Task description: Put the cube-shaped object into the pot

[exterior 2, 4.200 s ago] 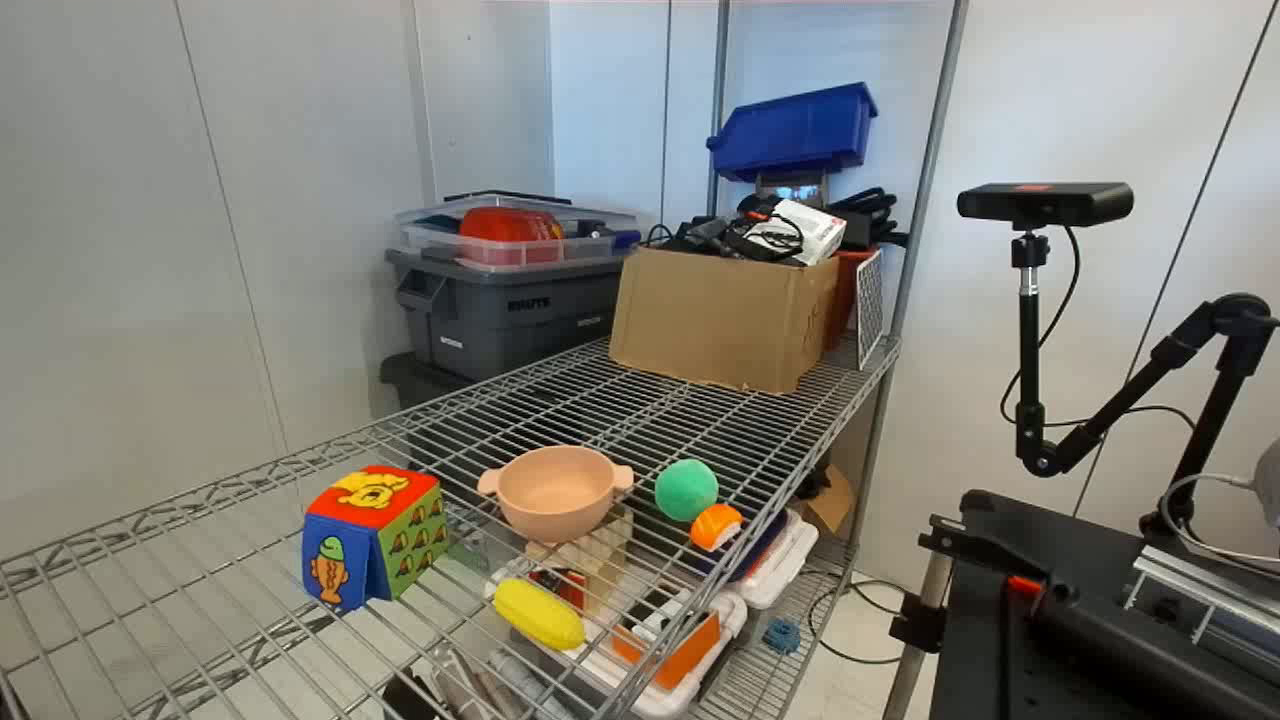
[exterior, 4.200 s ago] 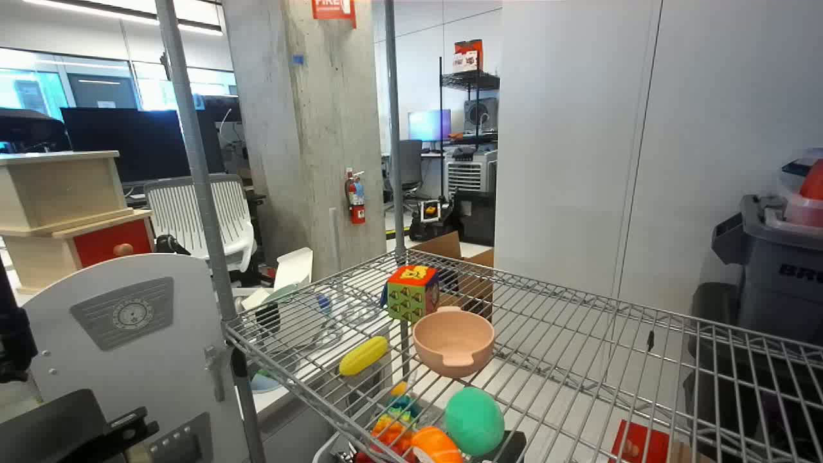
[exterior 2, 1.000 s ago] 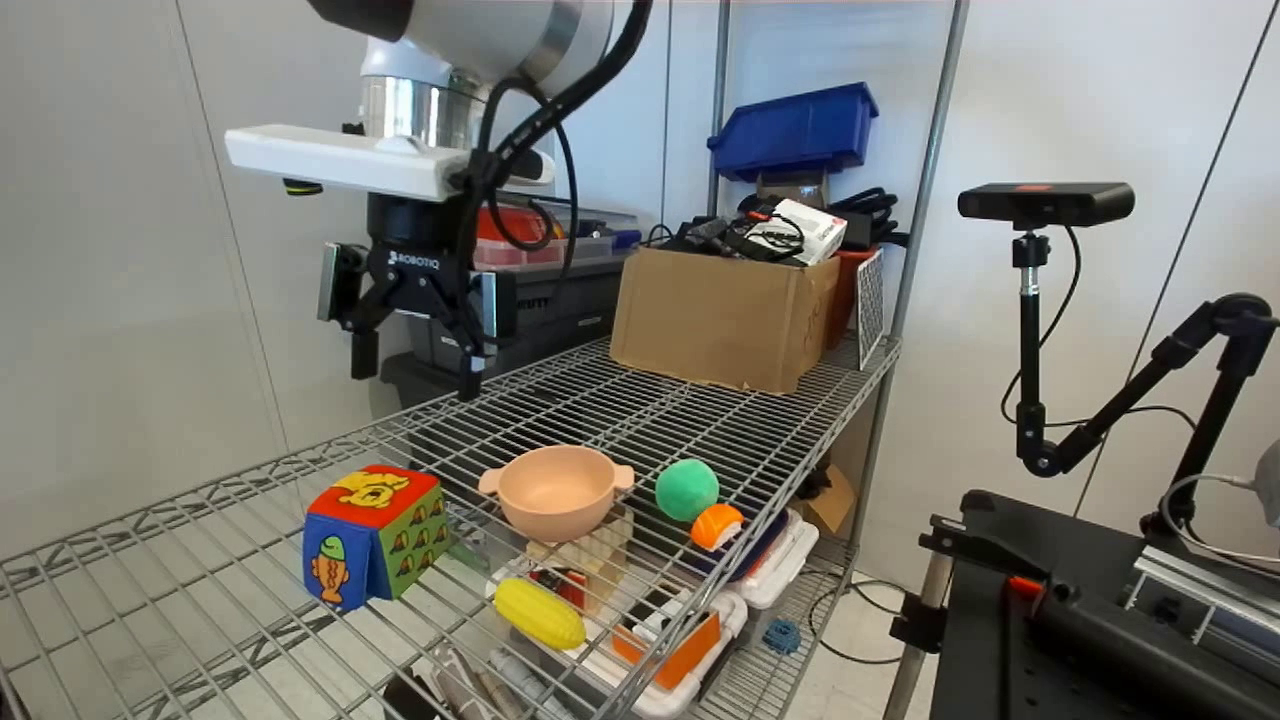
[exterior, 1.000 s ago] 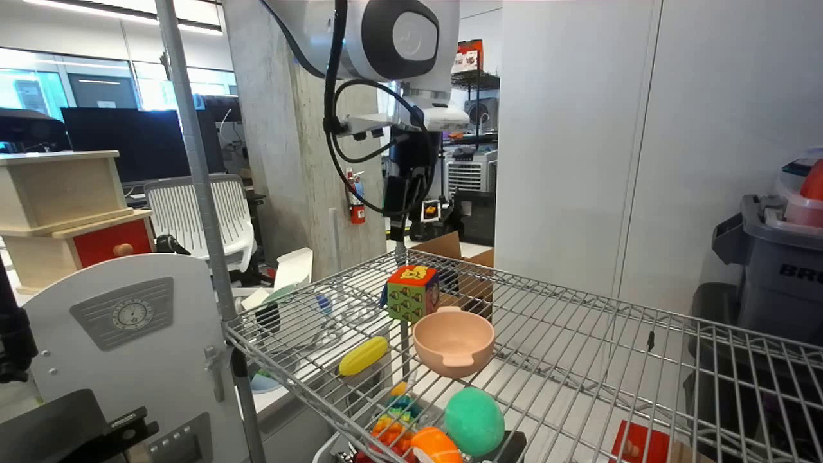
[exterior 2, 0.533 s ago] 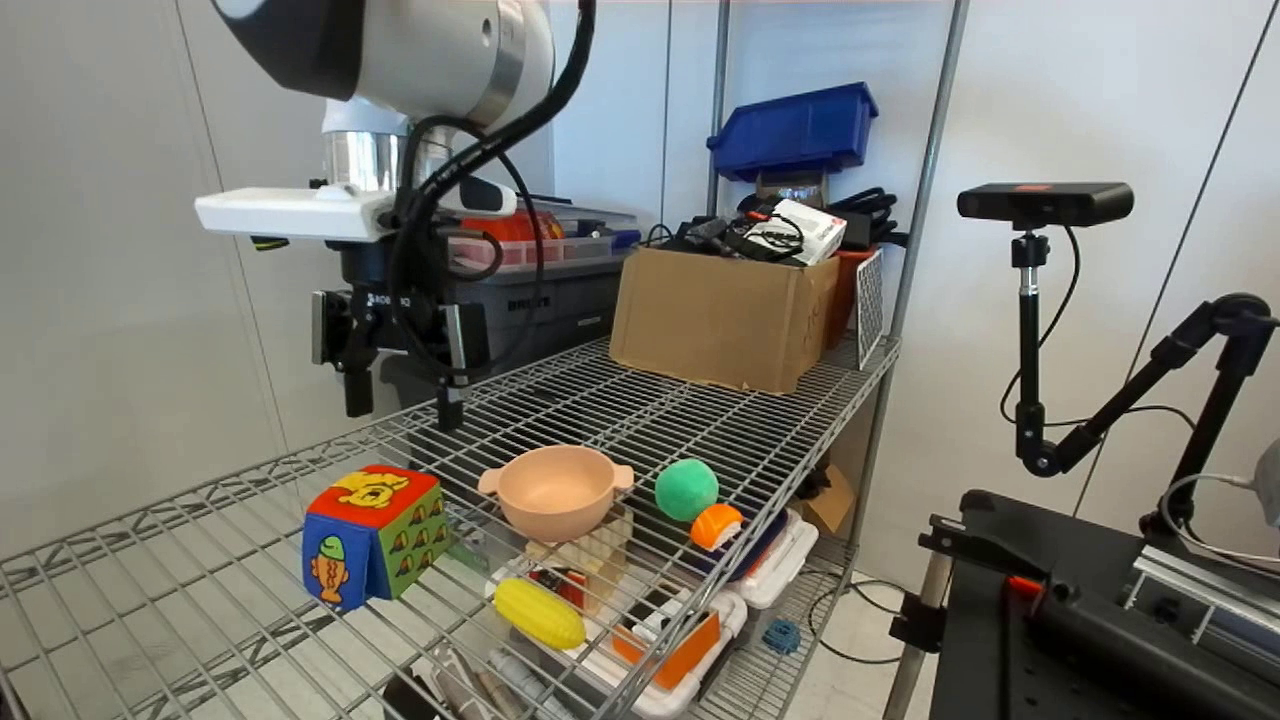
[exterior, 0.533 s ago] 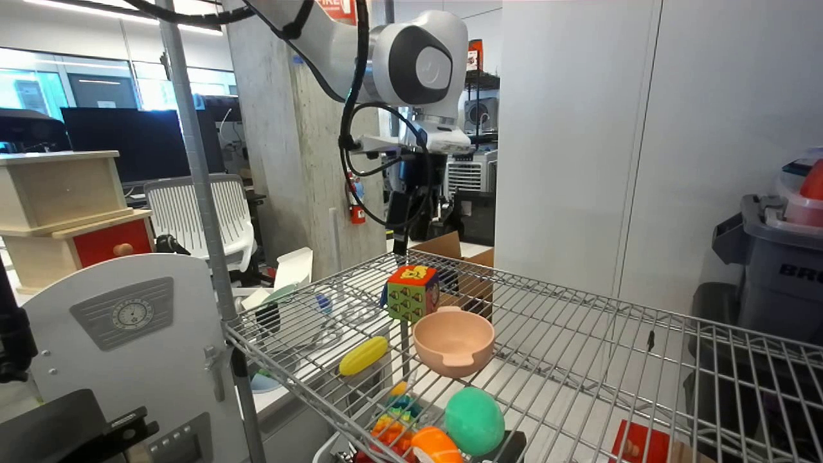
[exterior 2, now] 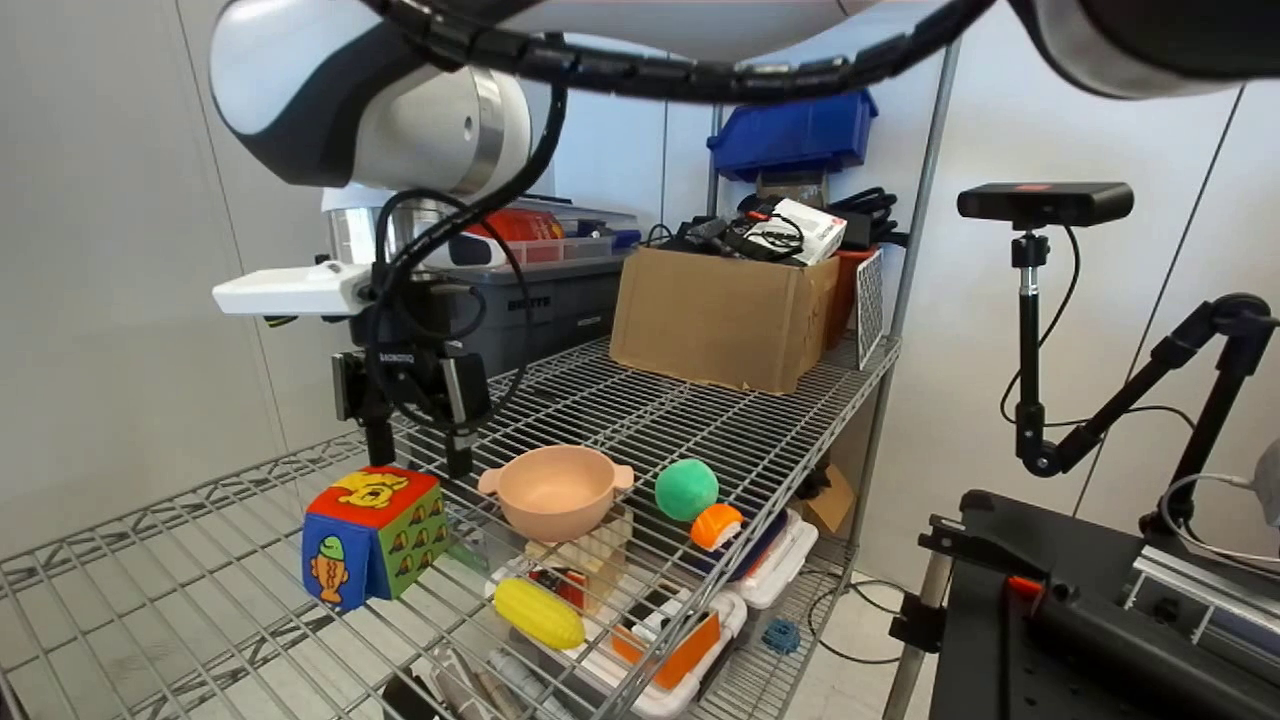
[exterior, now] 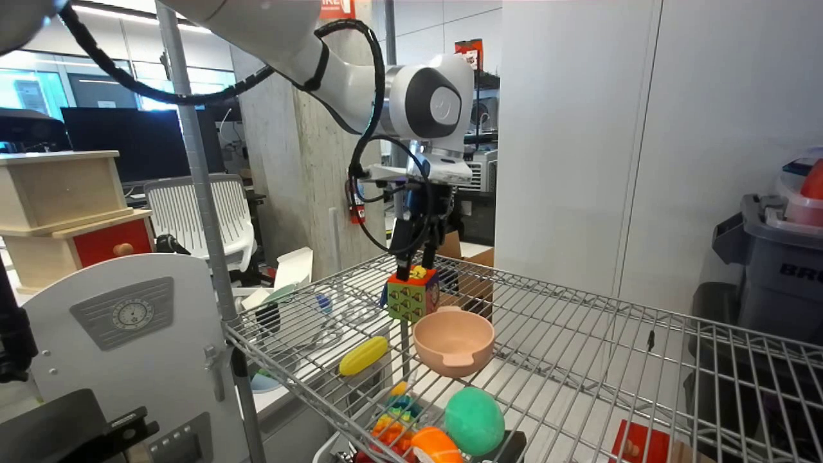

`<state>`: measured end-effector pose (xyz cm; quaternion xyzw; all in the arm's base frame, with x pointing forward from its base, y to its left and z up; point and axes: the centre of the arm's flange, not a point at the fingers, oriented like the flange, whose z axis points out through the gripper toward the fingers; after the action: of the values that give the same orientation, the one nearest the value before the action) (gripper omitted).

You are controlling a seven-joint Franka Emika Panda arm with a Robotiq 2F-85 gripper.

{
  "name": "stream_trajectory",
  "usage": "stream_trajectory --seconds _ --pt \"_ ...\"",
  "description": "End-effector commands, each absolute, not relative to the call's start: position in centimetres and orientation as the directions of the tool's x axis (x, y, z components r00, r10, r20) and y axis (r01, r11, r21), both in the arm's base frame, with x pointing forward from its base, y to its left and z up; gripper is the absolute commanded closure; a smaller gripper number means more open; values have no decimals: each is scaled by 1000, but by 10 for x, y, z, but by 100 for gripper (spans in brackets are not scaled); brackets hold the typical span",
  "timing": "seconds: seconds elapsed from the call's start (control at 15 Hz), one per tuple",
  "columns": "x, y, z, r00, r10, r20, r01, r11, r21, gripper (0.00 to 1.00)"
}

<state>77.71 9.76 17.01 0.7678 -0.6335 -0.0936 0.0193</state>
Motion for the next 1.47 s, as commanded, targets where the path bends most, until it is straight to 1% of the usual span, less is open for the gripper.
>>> stream_trajectory --seconds 0.0,0.6,0.67,0.73,0.8,0.93,1.07,1.2,1.4 --pt "853 109 156 151 -985 -78 -981 -159 110 0" --pt "862 117 142 84 -995 -52 -995 -86 51 0" --pt "863 117 142 74 -996 -44 -996 -77 46 25" --pt "863 118 142 67 -997 -38 -997 -68 42 28" --pt "864 118 142 60 -998 -30 -997 -61 42 34" --pt "865 117 142 54 -998 -22 -998 -55 28 51" --pt "867 117 141 48 -999 -12 -999 -48 19 66" --pt "867 116 142 42 -999 -8 -999 -42 15 78" --pt "867 117 142 43 -999 -16 -999 -44 30 100"
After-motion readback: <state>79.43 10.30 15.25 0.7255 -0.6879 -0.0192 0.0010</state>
